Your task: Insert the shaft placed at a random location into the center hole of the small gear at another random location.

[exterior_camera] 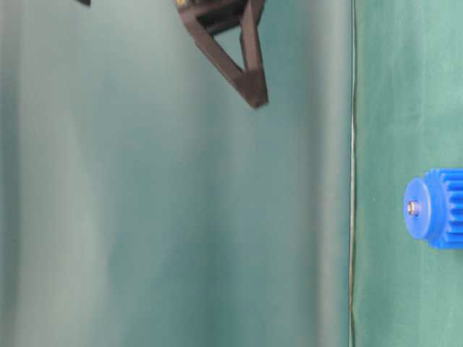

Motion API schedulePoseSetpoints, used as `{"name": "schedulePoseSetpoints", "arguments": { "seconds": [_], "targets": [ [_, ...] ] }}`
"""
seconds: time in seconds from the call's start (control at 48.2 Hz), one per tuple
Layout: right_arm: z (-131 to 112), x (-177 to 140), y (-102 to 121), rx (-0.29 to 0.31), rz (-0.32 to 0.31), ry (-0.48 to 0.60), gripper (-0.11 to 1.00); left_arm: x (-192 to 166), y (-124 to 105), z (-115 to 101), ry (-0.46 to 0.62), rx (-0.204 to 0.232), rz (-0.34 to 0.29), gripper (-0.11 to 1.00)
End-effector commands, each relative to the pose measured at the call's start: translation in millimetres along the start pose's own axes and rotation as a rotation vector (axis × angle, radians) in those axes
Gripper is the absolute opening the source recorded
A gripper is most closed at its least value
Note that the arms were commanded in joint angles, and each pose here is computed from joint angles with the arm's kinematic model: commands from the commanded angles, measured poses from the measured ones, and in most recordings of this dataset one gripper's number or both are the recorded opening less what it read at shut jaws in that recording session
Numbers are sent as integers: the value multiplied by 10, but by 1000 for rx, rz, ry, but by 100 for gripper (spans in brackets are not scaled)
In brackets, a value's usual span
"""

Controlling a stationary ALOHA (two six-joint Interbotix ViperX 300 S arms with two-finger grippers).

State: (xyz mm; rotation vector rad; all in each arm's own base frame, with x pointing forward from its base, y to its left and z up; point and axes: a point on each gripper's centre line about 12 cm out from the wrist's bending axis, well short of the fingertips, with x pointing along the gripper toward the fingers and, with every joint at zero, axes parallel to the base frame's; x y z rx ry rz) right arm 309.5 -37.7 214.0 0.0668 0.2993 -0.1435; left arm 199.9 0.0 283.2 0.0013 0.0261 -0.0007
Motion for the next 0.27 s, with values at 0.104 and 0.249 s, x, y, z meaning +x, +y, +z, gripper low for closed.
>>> {"name": "schedulePoseSetpoints", "arguments": {
  "seconds": [0.104, 0.249],
  "targets": [
    [96, -151, 7, 2, 5, -47, 76, 19, 3, 70, -17, 1, 1, 0],
    [104, -208, 10, 2, 7, -60, 76, 21, 6, 58, -12, 1, 2, 0]
  ]
}}
